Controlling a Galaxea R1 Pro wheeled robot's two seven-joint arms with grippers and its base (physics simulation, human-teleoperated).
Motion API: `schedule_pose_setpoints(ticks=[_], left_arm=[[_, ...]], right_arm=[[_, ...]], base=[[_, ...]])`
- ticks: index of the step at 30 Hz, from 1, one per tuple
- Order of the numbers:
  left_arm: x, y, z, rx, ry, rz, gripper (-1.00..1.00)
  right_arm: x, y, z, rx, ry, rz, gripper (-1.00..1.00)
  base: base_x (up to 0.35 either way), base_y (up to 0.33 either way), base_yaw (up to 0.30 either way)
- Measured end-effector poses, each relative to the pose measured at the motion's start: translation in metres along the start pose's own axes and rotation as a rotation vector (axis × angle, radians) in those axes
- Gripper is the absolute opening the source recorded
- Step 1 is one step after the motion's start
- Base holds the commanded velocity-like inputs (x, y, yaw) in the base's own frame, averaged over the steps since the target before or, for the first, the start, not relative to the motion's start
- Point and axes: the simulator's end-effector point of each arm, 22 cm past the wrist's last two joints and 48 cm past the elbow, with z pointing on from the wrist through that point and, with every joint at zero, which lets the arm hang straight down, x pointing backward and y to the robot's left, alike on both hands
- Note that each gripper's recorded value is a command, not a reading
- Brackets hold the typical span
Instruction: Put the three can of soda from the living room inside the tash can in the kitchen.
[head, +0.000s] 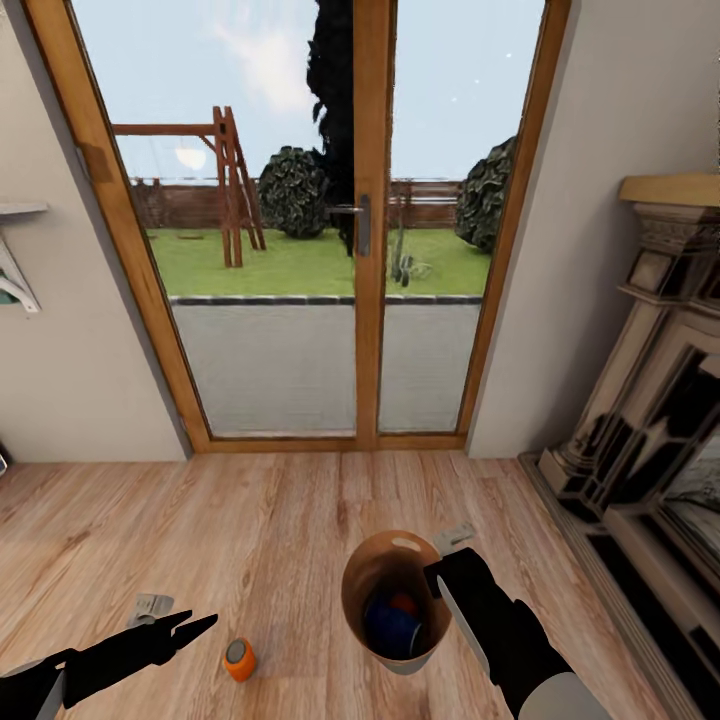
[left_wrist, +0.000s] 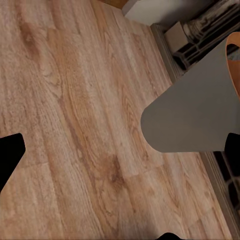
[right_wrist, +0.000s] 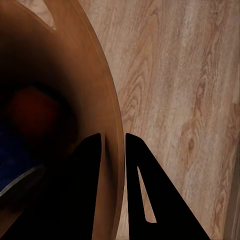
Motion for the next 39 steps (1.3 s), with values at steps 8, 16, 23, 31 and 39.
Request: schedule_pose_setpoints(ticks=[8, 16, 23, 31, 39], left_arm=[[-0.005, -0.002, -0.002, 0.001, -0.010, 0.006, 1.00], [-0.006, 0.034, -0.004, -0.169, -0.016, 0.004, 1.00], [-0.003, 0.047, -0.001, -0.246, -0.017, -0.003, 1.00], [-0.003, 0.049, -0.001, -0.257, -0.018, -0.004, 1.00], [-0.003, 0.049, -0.001, -0.257, -0.019, -0.004, 1.00]], right_arm=[[-0.004, -0.002, -0.005, 0.004, -0.012, 0.001, -1.00], [-0.005, -0.002, -0.005, 0.004, -0.012, 0.002, -1.00], [-0.005, -0.002, -0.005, 0.004, -0.012, 0.002, -1.00], [-0.005, -0.003, -0.005, 0.009, -0.012, -0.002, -1.00], [-0.005, -0.003, -0.005, 0.006, -0.012, 0.000, -1.00]], base=[[0.000, 0.000, 0.000], [0.000, 0.000, 0.000], [0.000, 0.000, 0.000], [0.000, 0.000, 0.114], [0.000, 0.000, 0.268]])
